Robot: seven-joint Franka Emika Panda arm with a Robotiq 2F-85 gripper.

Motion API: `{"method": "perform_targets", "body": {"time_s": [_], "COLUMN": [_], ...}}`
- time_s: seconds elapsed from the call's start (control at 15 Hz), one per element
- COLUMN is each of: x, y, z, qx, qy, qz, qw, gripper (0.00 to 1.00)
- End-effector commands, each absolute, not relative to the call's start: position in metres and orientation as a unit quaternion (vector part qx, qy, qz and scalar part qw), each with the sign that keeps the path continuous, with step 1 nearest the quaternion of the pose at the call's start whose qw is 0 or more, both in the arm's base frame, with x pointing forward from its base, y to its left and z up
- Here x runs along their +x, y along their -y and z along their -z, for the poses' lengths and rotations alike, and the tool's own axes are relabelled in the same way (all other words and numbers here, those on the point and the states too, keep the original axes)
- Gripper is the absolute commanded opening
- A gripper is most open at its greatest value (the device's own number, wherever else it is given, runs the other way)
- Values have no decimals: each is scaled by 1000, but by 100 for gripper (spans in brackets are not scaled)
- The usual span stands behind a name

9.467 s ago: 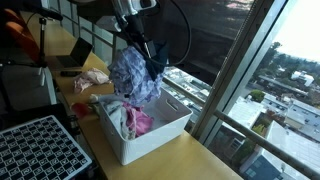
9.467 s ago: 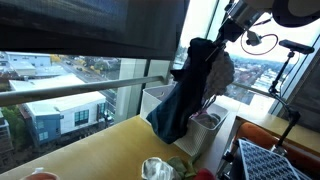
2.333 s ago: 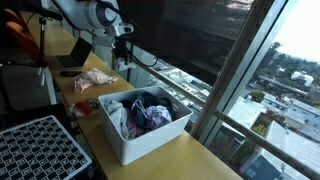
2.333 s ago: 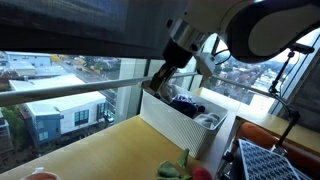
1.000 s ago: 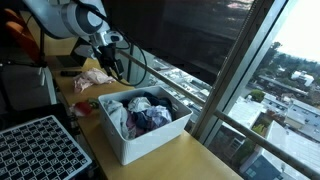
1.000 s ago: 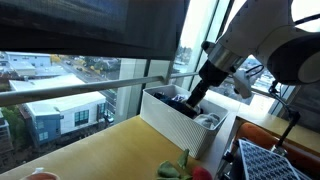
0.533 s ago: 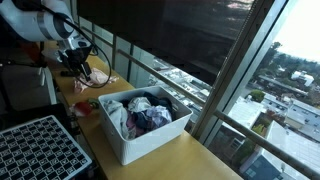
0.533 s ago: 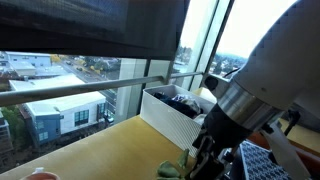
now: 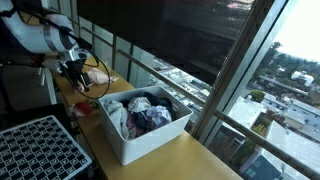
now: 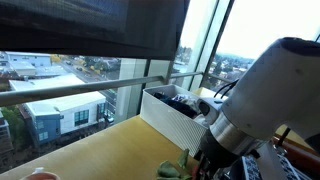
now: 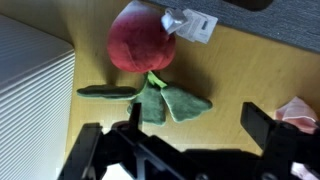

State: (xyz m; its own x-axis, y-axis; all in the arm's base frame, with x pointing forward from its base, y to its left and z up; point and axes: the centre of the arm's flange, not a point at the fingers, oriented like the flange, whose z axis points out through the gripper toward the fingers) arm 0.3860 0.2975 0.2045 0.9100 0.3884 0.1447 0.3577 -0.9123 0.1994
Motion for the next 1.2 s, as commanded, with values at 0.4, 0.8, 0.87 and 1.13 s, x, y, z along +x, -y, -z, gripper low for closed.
{"method": "perform_targets", "body": {"time_s": [0.4, 0.8, 0.87, 1.13], "x": [398, 405, 408, 428], "y": [-251, -261, -270, -335], "z": [-123, -120, -127, -176], "qx": [979, 980, 979, 970], "qy": [-165, -166, -170, -212], "qz": [-28, -28, -35, -87], "qw": [112, 108, 105, 82], "gripper": [100, 42, 36, 8]}}
